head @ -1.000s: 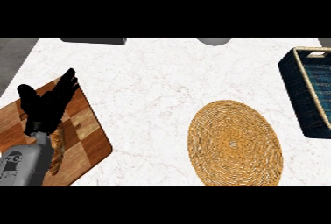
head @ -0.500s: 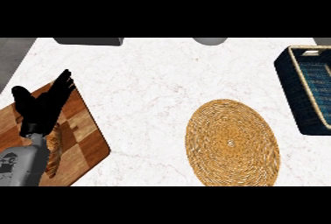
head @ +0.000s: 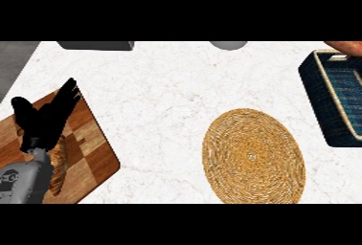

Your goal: Pick the sweet potato from the placemat and place it in the basket

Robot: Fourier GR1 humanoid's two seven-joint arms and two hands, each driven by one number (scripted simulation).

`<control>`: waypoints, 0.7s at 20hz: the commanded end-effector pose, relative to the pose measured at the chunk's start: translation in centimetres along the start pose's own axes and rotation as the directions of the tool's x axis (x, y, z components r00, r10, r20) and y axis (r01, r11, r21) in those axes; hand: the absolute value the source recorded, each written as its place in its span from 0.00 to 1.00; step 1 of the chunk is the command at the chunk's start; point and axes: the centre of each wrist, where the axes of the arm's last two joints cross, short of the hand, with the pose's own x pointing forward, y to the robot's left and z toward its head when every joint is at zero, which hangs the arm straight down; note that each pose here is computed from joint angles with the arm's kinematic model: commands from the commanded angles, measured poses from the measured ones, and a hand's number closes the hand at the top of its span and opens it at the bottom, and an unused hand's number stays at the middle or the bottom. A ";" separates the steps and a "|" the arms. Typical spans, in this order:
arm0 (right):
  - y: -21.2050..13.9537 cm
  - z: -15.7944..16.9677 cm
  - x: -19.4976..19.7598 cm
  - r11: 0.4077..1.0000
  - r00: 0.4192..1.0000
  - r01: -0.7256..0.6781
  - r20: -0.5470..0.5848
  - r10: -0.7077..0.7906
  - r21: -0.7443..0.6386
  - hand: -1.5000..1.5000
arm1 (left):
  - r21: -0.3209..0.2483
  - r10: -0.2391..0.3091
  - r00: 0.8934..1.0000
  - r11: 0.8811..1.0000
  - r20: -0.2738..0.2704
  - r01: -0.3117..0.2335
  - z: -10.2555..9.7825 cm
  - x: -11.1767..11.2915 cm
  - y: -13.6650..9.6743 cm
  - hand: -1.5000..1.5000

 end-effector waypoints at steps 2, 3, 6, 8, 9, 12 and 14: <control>-2.3 -1.9 2.2 0.971 0.947 0.216 -0.220 -0.234 -0.102 0.00 | 0.001 0.017 1.000 1.000 0.002 -0.017 0.0 0.1 0.1 0.50; -2.1 -2.5 1.5 0.958 0.937 0.254 -0.213 -0.278 -0.131 0.00 | 0.020 0.011 1.000 1.000 -0.006 -0.010 -0.2 0.2 -0.4 0.50; -2.5 -4.7 0.6 0.924 0.900 0.329 -0.232 -0.370 -0.197 0.00 | 0.020 -0.004 1.000 1.000 -0.014 0.005 0.5 -0.2 0.4 0.50; -3.9 -5.5 1.9 0.897 0.870 0.387 -0.238 -0.433 -0.216 0.00 | 0.039 0.003 0.999 0.999 -0.032 -0.002 0.4 -0.7 0.9 0.50; -2.7 -5.0 0.6 0.899 0.868 0.384 -0.249 -0.429 -0.210 0.00 | 0.050 0.012 0.999 0.999 -0.046 -0.010 1.0 -1.5 1.2 0.50; -2.5 -4.0 0.9 0.905 0.865 0.388 -0.270 -0.424 -0.177 0.00 | 0.081 0.000 0.999 0.997 -0.045 0.004 0.5 -0.6 2.0 0.50; -3.0 -3.1 2.1 0.889 0.846 0.432 -0.276 -0.457 -0.151 0.00 | 0.080 0.004 0.997 0.997 -0.072 0.001 1.1 -1.5 2.1 0.50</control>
